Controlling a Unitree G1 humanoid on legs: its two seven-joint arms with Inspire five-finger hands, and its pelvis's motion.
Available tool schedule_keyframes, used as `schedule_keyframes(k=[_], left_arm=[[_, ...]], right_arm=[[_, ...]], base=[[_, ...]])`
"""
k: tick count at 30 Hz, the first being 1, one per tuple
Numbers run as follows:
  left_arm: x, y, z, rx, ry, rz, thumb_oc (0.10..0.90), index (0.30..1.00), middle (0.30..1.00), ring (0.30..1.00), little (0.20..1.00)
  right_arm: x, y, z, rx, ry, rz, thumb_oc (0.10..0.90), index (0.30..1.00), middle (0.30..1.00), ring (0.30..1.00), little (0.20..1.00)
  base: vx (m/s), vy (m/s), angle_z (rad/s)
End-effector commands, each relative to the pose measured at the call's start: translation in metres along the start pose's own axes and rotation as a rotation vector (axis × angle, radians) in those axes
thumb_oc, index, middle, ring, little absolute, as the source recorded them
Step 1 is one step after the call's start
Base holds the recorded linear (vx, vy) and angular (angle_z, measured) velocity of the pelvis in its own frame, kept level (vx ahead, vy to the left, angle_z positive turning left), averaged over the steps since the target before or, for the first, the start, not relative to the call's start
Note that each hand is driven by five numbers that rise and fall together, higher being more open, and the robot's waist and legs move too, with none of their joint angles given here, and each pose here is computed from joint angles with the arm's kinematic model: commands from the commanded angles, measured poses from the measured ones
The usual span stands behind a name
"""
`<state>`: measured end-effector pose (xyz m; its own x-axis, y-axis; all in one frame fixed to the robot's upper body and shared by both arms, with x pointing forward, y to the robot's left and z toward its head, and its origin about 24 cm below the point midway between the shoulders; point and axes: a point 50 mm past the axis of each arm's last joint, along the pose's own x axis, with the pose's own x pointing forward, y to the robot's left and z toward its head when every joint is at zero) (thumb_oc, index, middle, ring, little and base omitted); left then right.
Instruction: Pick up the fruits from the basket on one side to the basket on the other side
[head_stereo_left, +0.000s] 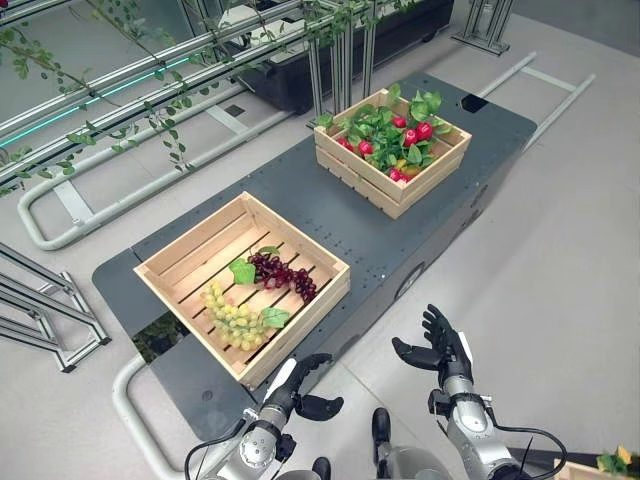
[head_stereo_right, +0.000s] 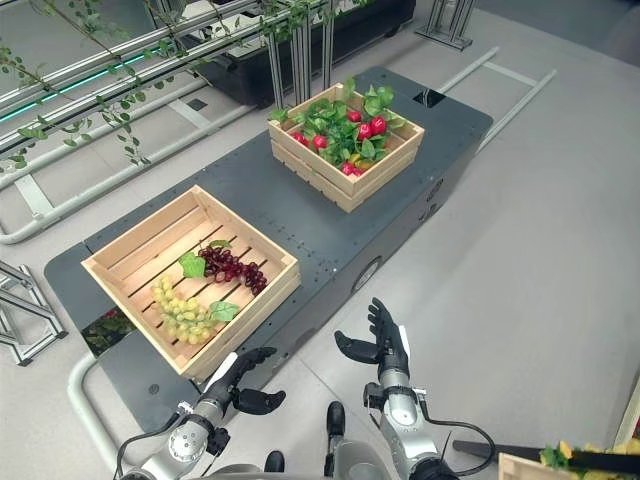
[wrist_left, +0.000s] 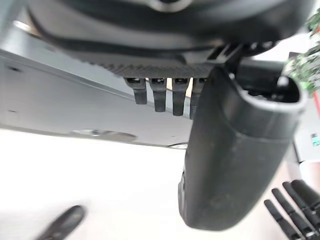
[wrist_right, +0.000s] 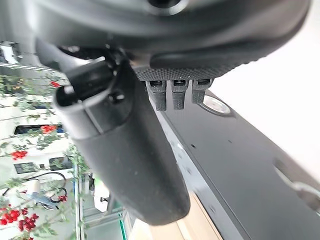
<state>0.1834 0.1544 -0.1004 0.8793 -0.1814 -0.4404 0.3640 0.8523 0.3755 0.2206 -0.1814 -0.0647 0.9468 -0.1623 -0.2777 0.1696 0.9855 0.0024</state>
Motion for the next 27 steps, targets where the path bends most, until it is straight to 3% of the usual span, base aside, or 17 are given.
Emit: schedule_keyframes(k=[1, 6, 10, 17, 22, 23, 27], left_arm=[[0.010, 0.003, 0.039, -0.015, -0.233, 0.006, 0.800, 0.900, 0.900, 0.900, 0.900], [0.017, -0.001, 0.066, 0.058, -0.382, -0.041, 0.800, 0.900, 0.900, 0.900, 0.900], [0.017, 0.011, 0.082, 0.093, -0.474, 0.013, 0.800, 0.900, 0.900, 0.900, 0.900], [-0.002, 0.105, 0.144, 0.150, -0.723, 0.271, 0.800, 0.900, 0.900, 0.900, 0.900], [-0.023, 0.152, 0.158, 0.262, -0.781, 0.473, 0.800, 0.900, 0.900, 0.900, 0.900], [-0.030, 0.169, 0.158, 0.354, -0.763, 0.562, 0.800, 0.900, 0.900, 0.900, 0.900], [-0.041, 0.193, 0.169, 0.408, -0.784, 0.676, 0.800, 0.900, 0.900, 0.900, 0.900]], right_arm=[[0.008, 0.002, 0.033, 0.071, -0.161, 0.004, 0.800, 0.900, 0.900, 0.900, 0.900], [0.013, -0.019, 0.044, 0.100, -0.222, -0.076, 0.800, 0.900, 0.900, 0.900, 0.900], [0.014, -0.014, 0.056, 0.148, -0.275, -0.014, 0.800, 0.900, 0.900, 0.900, 0.900], [-0.002, -0.036, 0.057, 0.173, -0.322, -0.022, 0.800, 0.900, 0.900, 0.900, 0.900], [-0.008, -0.040, 0.054, 0.168, -0.298, -0.012, 0.800, 0.900, 0.900, 0.900, 0.900], [-0.009, -0.041, 0.054, 0.155, -0.284, 0.007, 0.800, 0.900, 0.900, 0.900, 0.900], [-0.009, -0.044, 0.056, 0.122, -0.274, 0.038, 0.800, 0.900, 0.900, 0.900, 0.900]], base=[[0.08, -0.135, 0.16], [-0.05, -0.025, 0.80], [0.08, 0.120, 0.52], [0.15, 0.074, -0.02], [0.13, 0.062, 0.20], [0.12, 0.075, 0.21], [0.08, 0.086, 0.22]])
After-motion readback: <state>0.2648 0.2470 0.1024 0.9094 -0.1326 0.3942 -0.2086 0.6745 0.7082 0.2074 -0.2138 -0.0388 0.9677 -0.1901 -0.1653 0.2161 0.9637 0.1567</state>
